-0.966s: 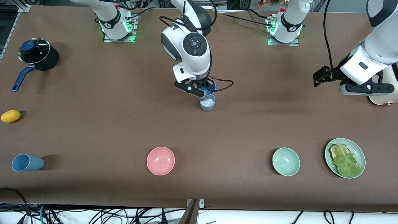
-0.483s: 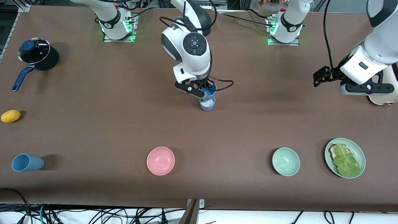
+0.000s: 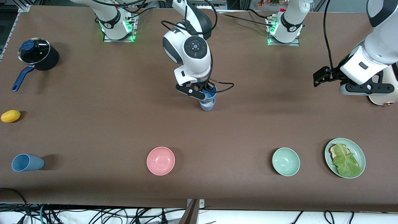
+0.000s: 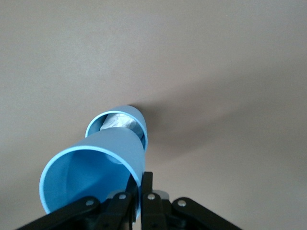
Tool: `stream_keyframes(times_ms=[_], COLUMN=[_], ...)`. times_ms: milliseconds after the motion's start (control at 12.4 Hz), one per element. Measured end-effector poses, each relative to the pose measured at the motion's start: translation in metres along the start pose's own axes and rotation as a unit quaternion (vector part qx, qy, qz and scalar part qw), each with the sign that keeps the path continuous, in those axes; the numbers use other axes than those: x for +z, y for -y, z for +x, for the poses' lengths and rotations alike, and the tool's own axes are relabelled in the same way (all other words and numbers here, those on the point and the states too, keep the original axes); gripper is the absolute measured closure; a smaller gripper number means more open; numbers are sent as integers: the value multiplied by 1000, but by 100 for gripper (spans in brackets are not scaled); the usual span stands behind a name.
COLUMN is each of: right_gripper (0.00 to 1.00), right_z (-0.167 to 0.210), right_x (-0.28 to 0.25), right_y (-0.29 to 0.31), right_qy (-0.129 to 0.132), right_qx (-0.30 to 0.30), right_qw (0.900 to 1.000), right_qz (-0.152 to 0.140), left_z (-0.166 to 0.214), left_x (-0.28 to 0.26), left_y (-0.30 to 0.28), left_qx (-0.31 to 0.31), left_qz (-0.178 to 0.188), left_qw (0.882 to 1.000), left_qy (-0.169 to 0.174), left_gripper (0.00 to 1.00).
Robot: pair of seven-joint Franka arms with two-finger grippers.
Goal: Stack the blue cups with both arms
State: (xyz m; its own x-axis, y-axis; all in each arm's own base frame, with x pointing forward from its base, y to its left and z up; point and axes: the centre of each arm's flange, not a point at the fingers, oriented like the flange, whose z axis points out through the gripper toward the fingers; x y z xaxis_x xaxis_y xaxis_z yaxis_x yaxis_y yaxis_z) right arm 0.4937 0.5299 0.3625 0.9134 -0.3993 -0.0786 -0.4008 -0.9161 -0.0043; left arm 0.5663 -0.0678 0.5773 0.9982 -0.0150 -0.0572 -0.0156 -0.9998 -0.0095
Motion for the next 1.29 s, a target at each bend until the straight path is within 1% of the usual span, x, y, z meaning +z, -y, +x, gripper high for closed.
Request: stream_keyframes(times_ms=[241, 322, 402, 644, 885, 966, 1046, 1287], right_gripper=[95, 88, 75, 41, 6, 0, 0, 0], right_z=[1, 1, 1, 7, 19, 28, 41, 98], right_x=[0, 0, 0, -5, -25, -36, -50, -96], right_y=[0, 0, 0, 0, -5, -12, -24, -80], right_qy=[0, -1, -1, -5, -11, -11, -10, -9], right_qx=[0, 0, 1, 4, 5, -4, -20, -67], right_qw=[1000, 1000, 1000, 1000, 1000, 1000, 1000, 997], right_qz=[0, 0, 1, 6, 12, 8, 0, -40], left_z=[0, 0, 1, 9, 12, 12, 12, 12], left_x=[0, 0, 0, -4, -2, -2, -2, -2], left_y=[1, 1, 1, 8, 18, 17, 15, 10], left_qx=[-1, -1, -1, -7, -16, -15, -13, -10], left_qz=[0, 0, 0, -2, -3, -3, -3, -7], left_qw=[1000, 1000, 1000, 1000, 1000, 1000, 1000, 1000], left_qy=[0, 0, 0, -7, -5, -5, -5, -7], left_gripper=[0, 0, 0, 0, 0, 0, 0, 0])
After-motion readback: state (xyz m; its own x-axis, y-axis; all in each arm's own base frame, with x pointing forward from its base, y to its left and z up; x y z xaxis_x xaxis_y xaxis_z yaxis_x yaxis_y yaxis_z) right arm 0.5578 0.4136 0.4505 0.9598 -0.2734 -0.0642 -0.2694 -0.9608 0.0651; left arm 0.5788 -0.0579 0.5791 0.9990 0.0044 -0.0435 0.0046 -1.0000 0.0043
